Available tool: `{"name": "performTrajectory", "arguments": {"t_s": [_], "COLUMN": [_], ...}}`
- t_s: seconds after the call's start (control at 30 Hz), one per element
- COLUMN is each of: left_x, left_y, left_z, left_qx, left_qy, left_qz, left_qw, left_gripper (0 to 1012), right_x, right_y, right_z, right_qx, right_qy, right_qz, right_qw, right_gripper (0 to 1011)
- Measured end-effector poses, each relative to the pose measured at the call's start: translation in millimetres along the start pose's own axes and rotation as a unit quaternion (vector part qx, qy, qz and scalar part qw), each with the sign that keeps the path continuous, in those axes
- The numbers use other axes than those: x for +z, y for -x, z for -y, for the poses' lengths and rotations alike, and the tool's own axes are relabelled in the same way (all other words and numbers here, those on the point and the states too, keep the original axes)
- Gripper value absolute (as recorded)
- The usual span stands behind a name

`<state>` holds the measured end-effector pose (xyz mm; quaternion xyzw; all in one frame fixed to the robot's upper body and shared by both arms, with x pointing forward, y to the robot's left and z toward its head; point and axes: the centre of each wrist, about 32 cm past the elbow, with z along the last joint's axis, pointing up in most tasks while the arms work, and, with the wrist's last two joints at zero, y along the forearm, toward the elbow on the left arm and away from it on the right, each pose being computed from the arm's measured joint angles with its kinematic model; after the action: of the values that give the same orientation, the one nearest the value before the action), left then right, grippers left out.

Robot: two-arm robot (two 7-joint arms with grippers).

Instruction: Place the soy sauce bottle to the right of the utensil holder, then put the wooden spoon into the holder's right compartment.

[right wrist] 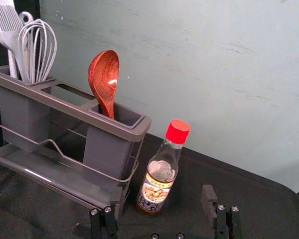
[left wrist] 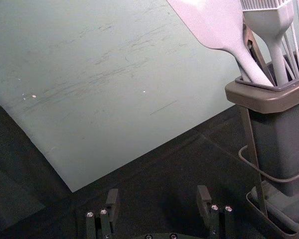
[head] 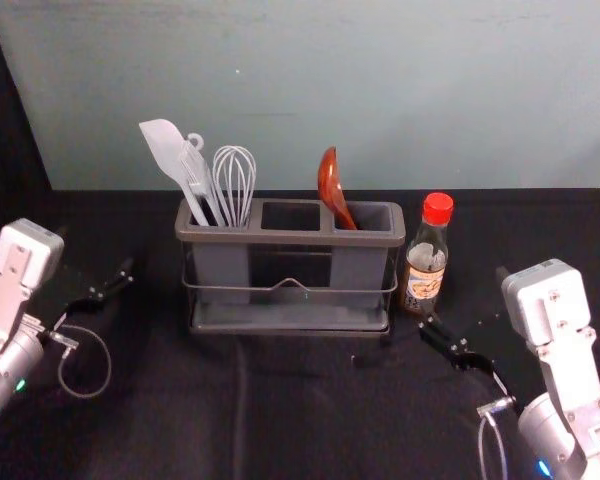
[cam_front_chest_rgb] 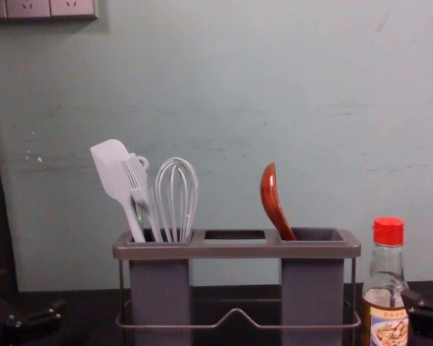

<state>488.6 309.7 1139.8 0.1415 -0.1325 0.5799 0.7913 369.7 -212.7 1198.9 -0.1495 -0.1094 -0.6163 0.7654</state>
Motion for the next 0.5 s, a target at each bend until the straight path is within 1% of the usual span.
{"name": "performTrajectory", "arguments": {"t_s": [0.5], "left_x": [0.0], "left_y": [0.0], "left_z": [0.0], "left_qx": [0.0], "left_qy": [0.0], "left_qz": [0.0], "left_qw": [1.0], "left_gripper": [1011], "right_x": [0.1], "right_y": [-0.1], "right_z": [0.3], "right_qx": [0.0], "right_qy": [-0.001], "right_qz": [0.0], "right_qw": [1.0], "right_gripper": [1004]}}
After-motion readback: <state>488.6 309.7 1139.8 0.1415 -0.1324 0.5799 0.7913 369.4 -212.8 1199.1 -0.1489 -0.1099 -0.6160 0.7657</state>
